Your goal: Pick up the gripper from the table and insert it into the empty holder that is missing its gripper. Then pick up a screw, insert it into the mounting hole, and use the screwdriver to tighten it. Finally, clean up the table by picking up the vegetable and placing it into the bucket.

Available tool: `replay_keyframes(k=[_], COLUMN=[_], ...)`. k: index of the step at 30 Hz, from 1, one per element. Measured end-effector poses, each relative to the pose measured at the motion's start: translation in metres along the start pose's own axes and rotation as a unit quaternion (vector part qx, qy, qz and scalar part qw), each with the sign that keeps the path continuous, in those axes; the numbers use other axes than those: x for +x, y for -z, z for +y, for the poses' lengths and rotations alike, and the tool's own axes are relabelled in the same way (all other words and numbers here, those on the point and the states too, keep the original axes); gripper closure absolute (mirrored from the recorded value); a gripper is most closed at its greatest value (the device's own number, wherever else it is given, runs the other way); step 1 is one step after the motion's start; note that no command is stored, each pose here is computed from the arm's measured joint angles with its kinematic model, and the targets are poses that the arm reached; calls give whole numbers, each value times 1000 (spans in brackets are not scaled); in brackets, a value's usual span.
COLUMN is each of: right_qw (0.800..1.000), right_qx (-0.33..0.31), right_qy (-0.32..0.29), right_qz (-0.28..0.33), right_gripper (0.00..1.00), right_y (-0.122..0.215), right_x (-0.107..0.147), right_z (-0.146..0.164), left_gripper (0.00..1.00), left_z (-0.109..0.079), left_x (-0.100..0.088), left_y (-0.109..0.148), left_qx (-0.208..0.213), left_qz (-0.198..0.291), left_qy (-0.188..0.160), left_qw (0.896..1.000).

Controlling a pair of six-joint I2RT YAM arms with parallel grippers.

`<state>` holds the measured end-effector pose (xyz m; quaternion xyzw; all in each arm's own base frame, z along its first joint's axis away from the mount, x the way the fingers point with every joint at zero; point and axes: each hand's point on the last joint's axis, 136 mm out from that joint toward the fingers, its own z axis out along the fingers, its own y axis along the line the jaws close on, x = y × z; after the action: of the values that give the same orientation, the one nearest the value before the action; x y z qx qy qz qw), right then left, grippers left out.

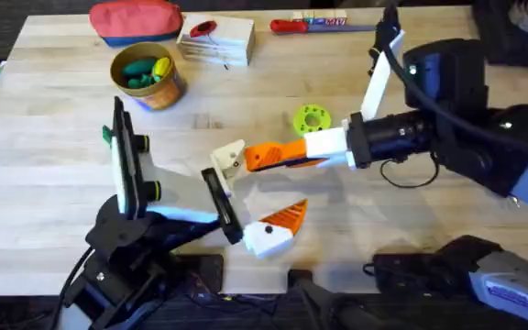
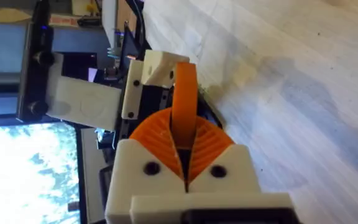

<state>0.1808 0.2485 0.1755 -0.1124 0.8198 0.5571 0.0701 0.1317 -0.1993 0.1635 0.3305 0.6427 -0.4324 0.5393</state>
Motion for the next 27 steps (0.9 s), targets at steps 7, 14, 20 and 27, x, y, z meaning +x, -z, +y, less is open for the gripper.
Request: replay_keyframes(k=[7,14,20,27], right_qw=[1000,999,998,998], right_qx=[-21,-43,-51,-49], right_qy=[-14,-22,-23,-21], right_qz=[16,18,22,26], right_gripper=[997,997,997,997], right_y=[-1,7,8,5], right_x=[4,2,2,4], right_z=[5,9,11,11], left_gripper=[15,16,15,14], left_z=[1,-3,-3,-3], left_x=[0,0,0,1], left_y=[0,0,0,0], left_qx=[-3,8,9,9], left_qz=[0,1,1,2], left_qy=[0,0,0,0], left_qw=[1000,1000,1000,1000])
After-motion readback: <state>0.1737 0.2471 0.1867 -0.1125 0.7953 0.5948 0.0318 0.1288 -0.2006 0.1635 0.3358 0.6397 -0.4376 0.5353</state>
